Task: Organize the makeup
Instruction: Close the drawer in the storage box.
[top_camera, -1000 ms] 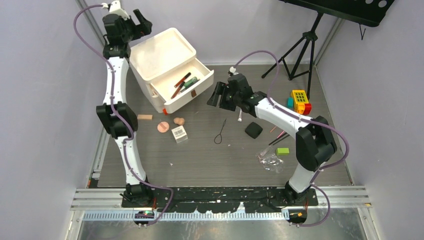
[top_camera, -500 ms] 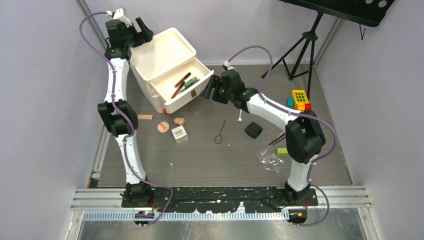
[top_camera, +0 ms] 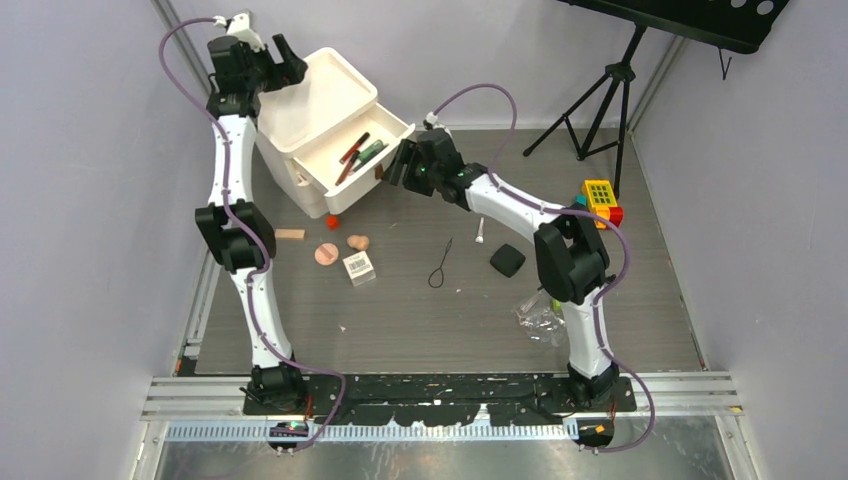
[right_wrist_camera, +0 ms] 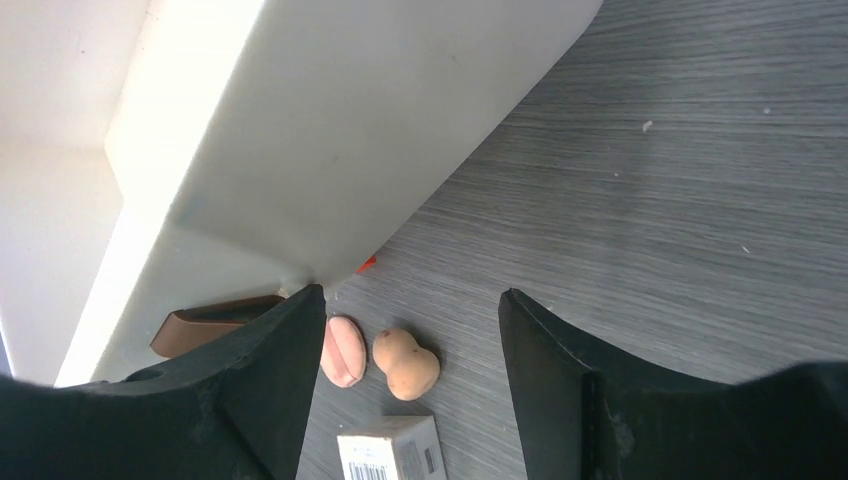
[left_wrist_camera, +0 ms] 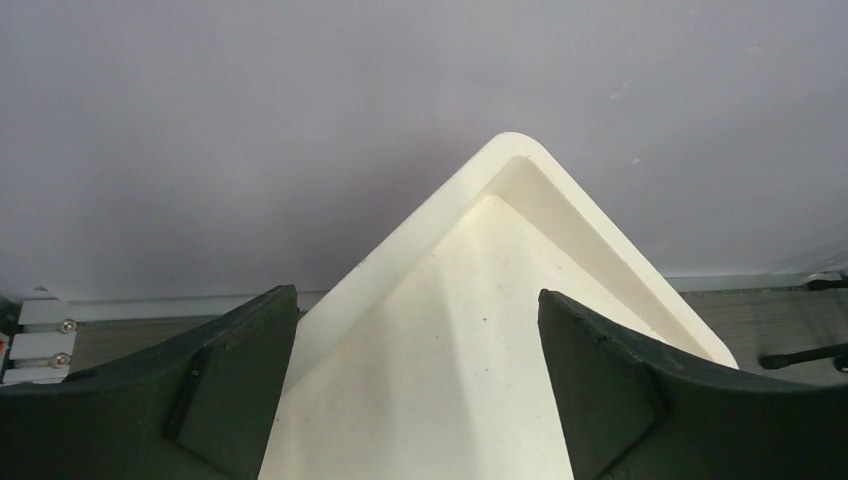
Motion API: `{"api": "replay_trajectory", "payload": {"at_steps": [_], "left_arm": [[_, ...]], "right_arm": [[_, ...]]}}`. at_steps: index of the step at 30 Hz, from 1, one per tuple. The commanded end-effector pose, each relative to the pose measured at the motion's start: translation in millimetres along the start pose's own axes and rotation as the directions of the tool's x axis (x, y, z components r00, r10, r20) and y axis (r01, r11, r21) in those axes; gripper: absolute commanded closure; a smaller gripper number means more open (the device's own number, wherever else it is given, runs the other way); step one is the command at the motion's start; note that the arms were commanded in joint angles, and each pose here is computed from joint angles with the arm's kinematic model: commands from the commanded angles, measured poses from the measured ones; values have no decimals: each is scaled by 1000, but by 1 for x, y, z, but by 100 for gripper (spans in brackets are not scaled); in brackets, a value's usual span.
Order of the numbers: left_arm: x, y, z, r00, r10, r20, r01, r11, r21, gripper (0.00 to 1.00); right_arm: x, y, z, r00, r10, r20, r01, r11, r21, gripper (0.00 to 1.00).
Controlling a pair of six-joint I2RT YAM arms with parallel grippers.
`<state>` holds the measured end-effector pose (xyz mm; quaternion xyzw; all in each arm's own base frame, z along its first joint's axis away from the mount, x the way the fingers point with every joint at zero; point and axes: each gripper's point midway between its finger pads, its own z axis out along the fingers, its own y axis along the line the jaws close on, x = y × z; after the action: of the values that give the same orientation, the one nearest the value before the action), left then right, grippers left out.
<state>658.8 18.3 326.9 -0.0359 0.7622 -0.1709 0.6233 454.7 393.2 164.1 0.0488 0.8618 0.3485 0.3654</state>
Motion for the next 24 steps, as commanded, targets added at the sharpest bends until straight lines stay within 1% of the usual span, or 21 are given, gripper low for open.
{"api": "replay_trajectory", "payload": {"at_steps": [1,6,15,24], "left_arm": [[-5,-8,-8,1000,17,-16,-16,999,41,9],[-1,-11,-9,999,24,-32,-22,998,61,10],[6,-14,-11,997,35,-62,-29,996,88,17],[16,-11,-12,994,52,-98,-44,995,84,20]], "right_arm": [[-33,64,0,992,10,124,9,989,-148,31],[-32,75,-3,991,-5,135,28,986,-166,31],[-51,92,-7,983,-10,184,47,980,-195,31],[-66,106,-5,978,-9,211,55,975,-214,30]]}}
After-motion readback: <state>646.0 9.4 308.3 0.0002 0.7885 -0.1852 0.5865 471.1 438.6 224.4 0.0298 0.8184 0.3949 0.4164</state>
